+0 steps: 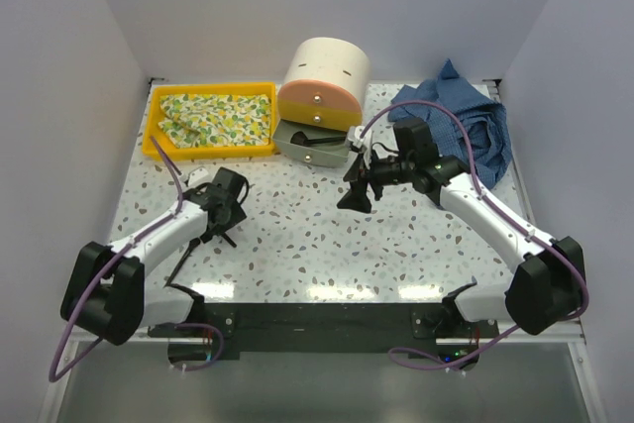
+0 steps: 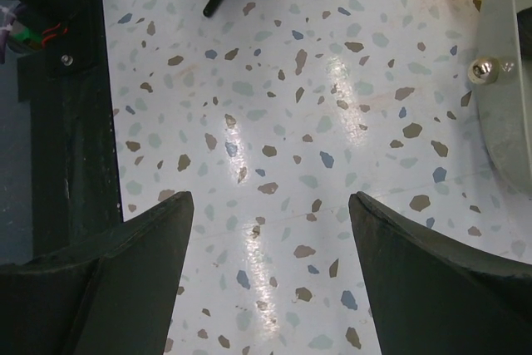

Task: Organize the makeup
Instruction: Pick up the makeup brush from the center of the board.

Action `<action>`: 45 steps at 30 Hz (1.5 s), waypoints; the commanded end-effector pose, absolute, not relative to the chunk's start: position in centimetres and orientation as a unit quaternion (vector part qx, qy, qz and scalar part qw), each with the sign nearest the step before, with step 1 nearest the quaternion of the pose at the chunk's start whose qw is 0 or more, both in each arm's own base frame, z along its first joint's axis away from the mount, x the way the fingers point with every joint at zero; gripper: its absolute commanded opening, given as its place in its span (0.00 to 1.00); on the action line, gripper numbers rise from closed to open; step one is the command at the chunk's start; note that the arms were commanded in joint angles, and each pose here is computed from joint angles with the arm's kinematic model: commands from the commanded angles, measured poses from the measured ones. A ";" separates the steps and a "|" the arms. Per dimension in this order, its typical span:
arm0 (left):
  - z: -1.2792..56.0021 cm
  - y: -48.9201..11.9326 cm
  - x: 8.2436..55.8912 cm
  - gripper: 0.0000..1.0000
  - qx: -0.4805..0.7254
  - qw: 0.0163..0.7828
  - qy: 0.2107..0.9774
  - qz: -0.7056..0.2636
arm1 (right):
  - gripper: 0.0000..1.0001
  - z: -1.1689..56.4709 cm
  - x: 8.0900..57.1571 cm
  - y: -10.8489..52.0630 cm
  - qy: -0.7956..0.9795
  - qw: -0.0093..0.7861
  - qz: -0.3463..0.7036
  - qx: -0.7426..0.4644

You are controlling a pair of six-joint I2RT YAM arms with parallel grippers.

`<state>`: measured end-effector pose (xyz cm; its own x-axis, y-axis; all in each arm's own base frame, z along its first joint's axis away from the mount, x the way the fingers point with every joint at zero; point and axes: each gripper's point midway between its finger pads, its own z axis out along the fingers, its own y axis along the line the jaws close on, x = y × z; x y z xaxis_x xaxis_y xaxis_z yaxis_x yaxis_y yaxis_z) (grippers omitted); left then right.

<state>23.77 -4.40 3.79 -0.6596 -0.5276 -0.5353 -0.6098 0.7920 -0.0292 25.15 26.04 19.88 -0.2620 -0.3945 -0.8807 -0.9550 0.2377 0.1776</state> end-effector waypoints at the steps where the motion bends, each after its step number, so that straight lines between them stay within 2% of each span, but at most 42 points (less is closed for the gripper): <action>1: 3.9 -3.6 25.9 0.68 -0.339 0.283 0.893 0.093 | 0.80 21.7 24.8 26.2 0.672 0.391 0.395 -0.489; 6: 2.5 -3.1 25.6 0.62 -0.343 0.269 0.895 0.093 | 0.80 21.8 24.8 26.1 0.672 0.391 0.397 -0.488; 9: 1.7 -2.8 25.4 0.53 -0.349 0.265 0.895 0.085 | 0.80 21.9 24.8 26.1 0.672 0.391 0.398 -0.487; 10: 1.4 -2.6 25.3 0.47 -0.349 0.261 0.896 0.085 | 0.80 21.9 24.8 26.1 0.671 0.392 0.398 -0.487; 14: 0.2 -2.3 24.9 0.38 -0.360 0.240 0.898 0.074 | 0.80 22.1 24.9 25.9 0.671 0.394 0.399 -0.485; 16: -0.2 -2.2 24.7 0.36 -0.361 0.232 0.900 0.074 | 0.80 22.2 24.9 25.9 0.670 0.395 0.400 -0.485; 18: -0.4 -2.3 24.6 0.28 -0.363 0.227 0.901 0.069 | 0.80 22.2 24.9 25.8 0.670 0.395 0.401 -0.483; 19: -0.4 -2.3 24.7 0.18 -0.362 0.226 0.902 0.066 | 0.80 22.2 24.9 25.8 0.670 0.396 0.400 -0.484; 22: -0.2 -2.9 24.7 0.00 -0.351 0.222 0.908 0.049 | 0.80 22.4 24.9 25.7 0.669 0.398 0.401 -0.483; 33: 5.0 -6.9 25.6 0.00 -0.264 0.274 0.920 -0.093 | 0.80 22.6 25.0 25.5 0.668 0.400 0.403 -0.481; 40: 11.0 -12.0 26.7 0.00 -0.108 0.342 0.901 -0.243 | 0.80 22.6 25.1 25.4 0.669 0.400 0.404 -0.479; 45: 13.5 -15.7 26.7 0.00 0.012 0.351 0.876 -0.330 | 0.80 22.6 25.2 25.2 0.669 0.401 0.404 -0.477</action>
<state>25.87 -11.63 9.55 -0.7669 -0.3769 -0.5195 -0.0846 0.8616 -0.5004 25.43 25.09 20.60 -0.2763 -0.3582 -0.8918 -0.9491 0.2477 0.1945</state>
